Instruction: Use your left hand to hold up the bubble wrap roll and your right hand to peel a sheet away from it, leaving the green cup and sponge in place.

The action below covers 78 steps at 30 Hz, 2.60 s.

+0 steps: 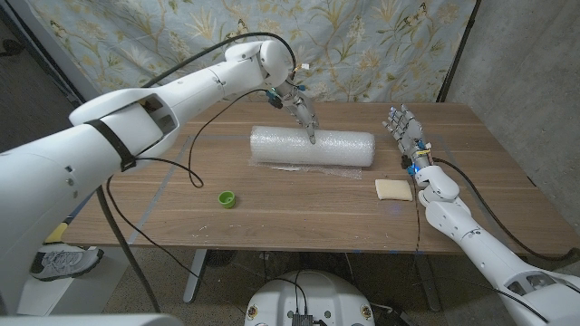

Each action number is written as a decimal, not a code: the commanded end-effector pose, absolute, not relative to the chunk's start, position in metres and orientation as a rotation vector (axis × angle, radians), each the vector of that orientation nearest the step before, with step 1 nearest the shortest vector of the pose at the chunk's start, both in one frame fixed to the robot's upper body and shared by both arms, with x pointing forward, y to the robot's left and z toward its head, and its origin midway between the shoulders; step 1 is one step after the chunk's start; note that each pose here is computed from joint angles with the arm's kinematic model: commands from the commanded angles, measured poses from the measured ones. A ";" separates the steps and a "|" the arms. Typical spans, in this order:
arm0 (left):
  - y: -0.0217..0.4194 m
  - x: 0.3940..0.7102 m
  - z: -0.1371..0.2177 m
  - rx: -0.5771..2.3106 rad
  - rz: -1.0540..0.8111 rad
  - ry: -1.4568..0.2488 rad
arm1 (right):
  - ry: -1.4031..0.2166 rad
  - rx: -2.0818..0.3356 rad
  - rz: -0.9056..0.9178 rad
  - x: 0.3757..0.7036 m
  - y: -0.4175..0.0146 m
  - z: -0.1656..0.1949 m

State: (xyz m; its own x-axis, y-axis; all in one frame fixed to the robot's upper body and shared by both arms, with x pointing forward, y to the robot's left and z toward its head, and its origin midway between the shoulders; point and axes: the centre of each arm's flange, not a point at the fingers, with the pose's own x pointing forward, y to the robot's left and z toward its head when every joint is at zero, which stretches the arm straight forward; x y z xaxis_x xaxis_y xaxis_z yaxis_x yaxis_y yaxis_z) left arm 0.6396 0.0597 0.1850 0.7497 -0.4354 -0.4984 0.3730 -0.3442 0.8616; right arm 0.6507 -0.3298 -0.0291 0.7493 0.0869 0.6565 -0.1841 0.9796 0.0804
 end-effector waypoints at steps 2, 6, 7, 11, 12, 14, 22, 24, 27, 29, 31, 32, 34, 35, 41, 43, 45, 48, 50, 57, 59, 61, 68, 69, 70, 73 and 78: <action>0.063 0.643 0.189 1.741 -0.790 -0.048 | -0.698 0.141 0.161 0.656 -0.326 -0.029; 0.063 0.646 0.189 1.748 -0.777 -0.047 | -0.695 0.141 0.160 0.657 -0.326 -0.030; 0.063 0.647 0.189 1.750 -0.775 -0.047 | -0.694 0.142 0.159 0.658 -0.326 -0.030; 0.061 0.650 0.189 1.736 -0.776 -0.057 | -0.689 0.144 0.158 0.659 -0.327 -0.031; 0.061 0.651 0.190 1.742 -0.772 -0.058 | -0.688 0.144 0.158 0.659 -0.327 -0.032; 0.059 0.652 0.191 1.742 -0.768 -0.066 | -0.687 0.145 0.157 0.660 -0.327 -0.032; 0.052 0.657 0.189 1.754 -0.763 -0.078 | -0.685 0.148 0.147 0.660 -0.331 -0.034; 0.049 0.657 0.189 1.756 -0.769 -0.078 | -0.686 0.148 0.145 0.660 -0.332 -0.034; 0.045 0.657 0.188 1.756 -0.782 -0.081 | -0.687 0.147 0.139 0.659 -0.334 -0.034; 0.044 0.657 0.188 1.756 -0.787 -0.081 | -0.686 0.146 0.138 0.659 -0.335 -0.034; 0.042 0.657 0.187 1.752 -0.798 -0.079 | -0.684 0.143 0.137 0.658 -0.336 -0.034; 0.042 0.657 0.187 1.752 -0.799 -0.079 | -0.684 0.143 0.136 0.658 -0.336 -0.034; 0.040 0.657 0.185 1.750 -0.809 -0.076 | -0.684 0.141 0.134 0.657 -0.337 -0.034; 0.040 0.656 0.185 1.750 -0.812 -0.075 | -0.685 0.141 0.133 0.657 -0.337 -0.033; 0.038 0.652 0.182 1.744 -0.826 -0.068 | -0.688 0.135 0.133 0.655 -0.337 -0.032; 0.040 0.651 0.181 1.742 -0.824 -0.066 | -0.688 0.135 0.134 0.655 -0.337 -0.032; 0.041 0.651 0.180 1.739 -0.826 -0.060 | -0.687 0.132 0.135 0.655 -0.336 -0.032; 0.042 0.650 0.178 1.737 -0.826 -0.054 | -0.684 0.131 0.137 0.655 -0.336 -0.033; 0.043 0.650 0.176 1.733 -0.824 -0.050 | -0.683 0.132 0.137 0.655 -0.335 -0.033; 0.046 0.651 0.169 1.723 -0.821 -0.031 | -0.673 0.129 0.140 0.655 -0.336 -0.037; 0.046 0.652 0.168 1.723 -0.818 -0.028 | -0.671 0.130 0.141 0.655 -0.336 -0.037; 0.046 0.652 0.168 1.729 -0.814 -0.023 | -0.669 0.131 0.143 0.656 -0.336 -0.038; 0.039 0.655 0.170 1.760 -0.802 -0.032 | -0.666 0.137 0.142 0.657 -0.338 -0.040; 0.039 0.656 0.170 1.765 -0.798 -0.035 | -0.665 0.139 0.141 0.657 -0.339 -0.040; 0.038 0.656 0.171 1.773 -0.794 -0.035 | -0.664 0.139 0.140 0.658 -0.339 -0.041; 0.036 0.658 0.170 1.784 -0.778 -0.041 | -0.661 0.144 0.139 0.659 -0.341 -0.042; 0.032 0.658 0.171 1.808 -0.756 -0.052 | -0.659 0.148 0.138 0.660 -0.342 -0.043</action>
State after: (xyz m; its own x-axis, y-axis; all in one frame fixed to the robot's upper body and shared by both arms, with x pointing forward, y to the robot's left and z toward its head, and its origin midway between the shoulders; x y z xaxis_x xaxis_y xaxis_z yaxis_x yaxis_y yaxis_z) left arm 0.6555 0.0393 0.1687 0.7657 -0.4063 -0.4986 0.3716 -0.3532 0.8586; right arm 0.6570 -0.3382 -0.0404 0.7776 0.0880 0.6226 -0.1750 0.9813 0.0798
